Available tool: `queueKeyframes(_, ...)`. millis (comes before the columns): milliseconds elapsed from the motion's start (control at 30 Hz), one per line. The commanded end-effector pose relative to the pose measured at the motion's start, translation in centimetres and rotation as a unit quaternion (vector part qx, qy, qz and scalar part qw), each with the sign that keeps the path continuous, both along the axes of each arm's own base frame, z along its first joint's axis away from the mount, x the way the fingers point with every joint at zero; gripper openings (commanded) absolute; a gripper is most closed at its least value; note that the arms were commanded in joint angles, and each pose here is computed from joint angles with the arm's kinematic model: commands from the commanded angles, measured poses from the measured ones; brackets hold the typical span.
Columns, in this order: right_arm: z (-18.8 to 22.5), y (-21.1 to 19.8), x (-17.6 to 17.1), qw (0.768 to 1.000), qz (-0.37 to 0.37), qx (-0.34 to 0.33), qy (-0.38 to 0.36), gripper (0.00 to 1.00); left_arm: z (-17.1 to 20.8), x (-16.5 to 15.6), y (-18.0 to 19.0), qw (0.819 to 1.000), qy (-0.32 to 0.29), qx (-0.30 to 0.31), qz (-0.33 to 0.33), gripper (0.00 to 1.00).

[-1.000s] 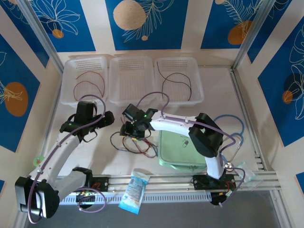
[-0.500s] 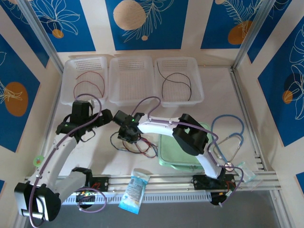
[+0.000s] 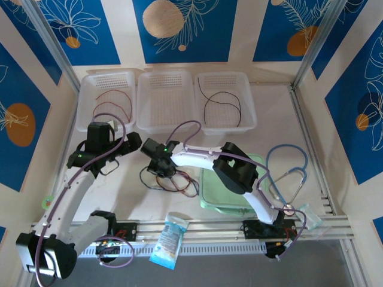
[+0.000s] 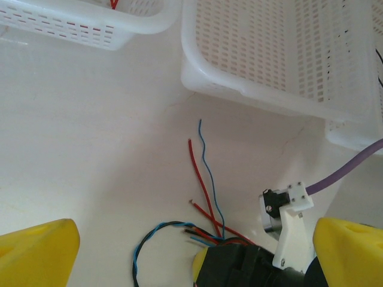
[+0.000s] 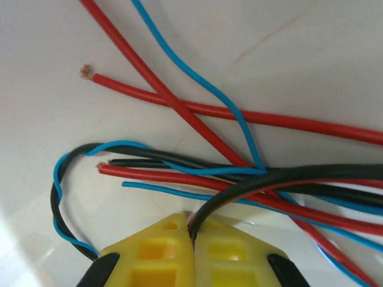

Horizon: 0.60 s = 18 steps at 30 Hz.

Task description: Untangle the cables

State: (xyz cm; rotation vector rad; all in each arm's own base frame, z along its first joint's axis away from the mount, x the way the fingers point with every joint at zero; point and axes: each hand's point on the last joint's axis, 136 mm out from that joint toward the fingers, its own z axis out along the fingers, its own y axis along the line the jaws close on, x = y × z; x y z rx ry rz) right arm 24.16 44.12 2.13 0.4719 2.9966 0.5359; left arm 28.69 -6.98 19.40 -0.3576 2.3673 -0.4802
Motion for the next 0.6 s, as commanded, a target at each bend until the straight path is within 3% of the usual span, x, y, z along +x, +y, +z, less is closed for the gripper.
queueKeyframes(0, 1.7, -0.2, 0.6, 1.0, -0.007, 0.013, -0.016, 0.0, 1.3, -0.4, 0.0, 1.0, -0.008, -0.002, -0.007, 0.99)
queueKeyframes(267, 10.6, -3.3, 2.0, 0.99, -0.018, 0.072, -0.122, 0.0, 1.9, -0.2, -0.3, 1.0, -0.012, -0.01, -0.011, 0.99)
queueKeyframes(400, 16.2, -3.5, 2.9, 0.967, 0.013, 0.169, -0.188, 0.0, 2.6, 0.2, -1.0, 0.999, -0.016, -0.03, -0.019, 1.0)
queueKeyframes(567, 22.5, -5.0, 3.5, 0.937, 0.046, 0.225, -0.263, 0.0, 3.2, 0.5, -1.3, 0.999, -0.018, -0.034, -0.024, 0.99)
